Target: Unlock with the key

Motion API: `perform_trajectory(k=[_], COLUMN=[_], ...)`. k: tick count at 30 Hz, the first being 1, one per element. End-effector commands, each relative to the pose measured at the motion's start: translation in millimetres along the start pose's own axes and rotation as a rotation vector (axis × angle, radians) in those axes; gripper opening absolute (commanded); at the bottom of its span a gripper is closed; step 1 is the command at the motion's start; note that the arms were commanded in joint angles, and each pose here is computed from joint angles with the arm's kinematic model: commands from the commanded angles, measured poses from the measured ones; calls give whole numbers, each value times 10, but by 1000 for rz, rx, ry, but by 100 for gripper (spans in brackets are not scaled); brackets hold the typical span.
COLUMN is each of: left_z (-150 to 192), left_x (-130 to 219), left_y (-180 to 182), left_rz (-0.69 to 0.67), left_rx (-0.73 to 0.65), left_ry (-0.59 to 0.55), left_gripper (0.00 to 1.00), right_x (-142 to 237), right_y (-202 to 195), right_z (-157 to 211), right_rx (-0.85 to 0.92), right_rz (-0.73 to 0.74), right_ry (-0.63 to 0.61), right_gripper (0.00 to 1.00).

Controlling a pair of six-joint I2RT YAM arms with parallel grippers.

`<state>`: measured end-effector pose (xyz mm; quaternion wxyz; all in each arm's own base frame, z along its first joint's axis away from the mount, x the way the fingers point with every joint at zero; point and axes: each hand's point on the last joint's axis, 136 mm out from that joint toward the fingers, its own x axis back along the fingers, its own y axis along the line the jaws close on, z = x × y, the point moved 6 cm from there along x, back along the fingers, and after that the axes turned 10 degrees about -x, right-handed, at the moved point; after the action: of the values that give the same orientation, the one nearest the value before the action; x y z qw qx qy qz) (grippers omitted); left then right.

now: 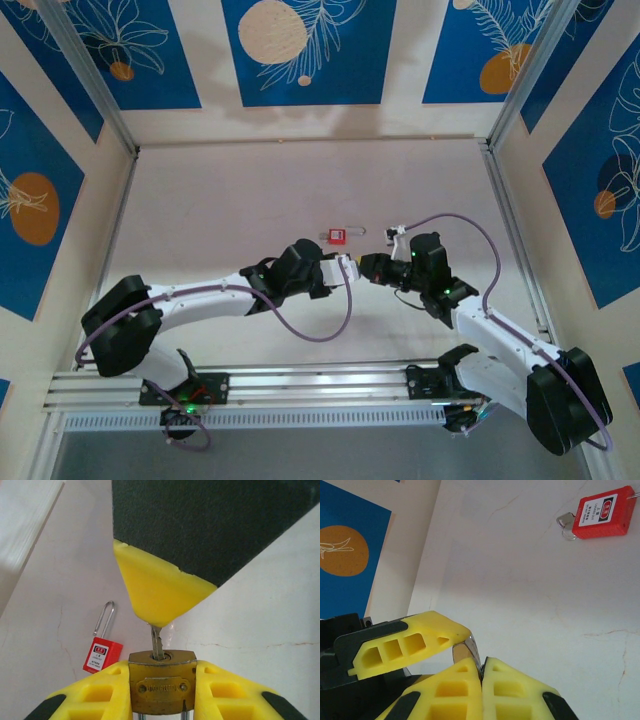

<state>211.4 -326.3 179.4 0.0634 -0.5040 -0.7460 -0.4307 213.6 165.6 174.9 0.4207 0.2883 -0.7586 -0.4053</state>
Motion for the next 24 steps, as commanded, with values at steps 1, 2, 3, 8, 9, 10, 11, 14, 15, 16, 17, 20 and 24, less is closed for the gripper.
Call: perform_trajectory(k=[1,2,3,8,9,10,11,14,15,16,17,20,24], left_z=[-265,-278,-288,-340,-355,-366,-380,-411,-429,-440,-454,-484,-504], left_x=[7,5,0,-10,-7,-4,0,6,10,15,19,28,41], left_y=[156,165,169,203,215,218,221,233,238,240,245,249,265], left_rz=[-51,-54,-56,-60,-63,-63,-64,-61,-59,-57,-53,-47,-55], left_rx=[18,24,28,56,63,65,69,79,85,87,91,101,99], left_ry=[-87,-92,-95,-118,-126,-132,-140,-155,-164,-171,-178,-193,-206], left_gripper=[27,27,26,26,26,26,26,26,26,26,26,26,25], right_x=[-39,-45,-50,-76,-84,-91,-101,-136,-152,-160,-175,-210,-245], right_y=[27,27,28,35,33,24,17,10,9,17,19,44,55], right_z=[28,36,41,76,85,92,99,125,133,133,144,152,157], right_rx=[15,18,21,54,61,62,65,77,78,81,84,92,89], right_rz=[-2,-2,-2,-2,-1,1,2,-6,-8,-10,-12,-22,-31], right_ry=[13,15,17,24,27,30,34,50,60,63,69,84,103], right_gripper=[0,0,0,0,0,0,0,0,0,0,0,0,0])
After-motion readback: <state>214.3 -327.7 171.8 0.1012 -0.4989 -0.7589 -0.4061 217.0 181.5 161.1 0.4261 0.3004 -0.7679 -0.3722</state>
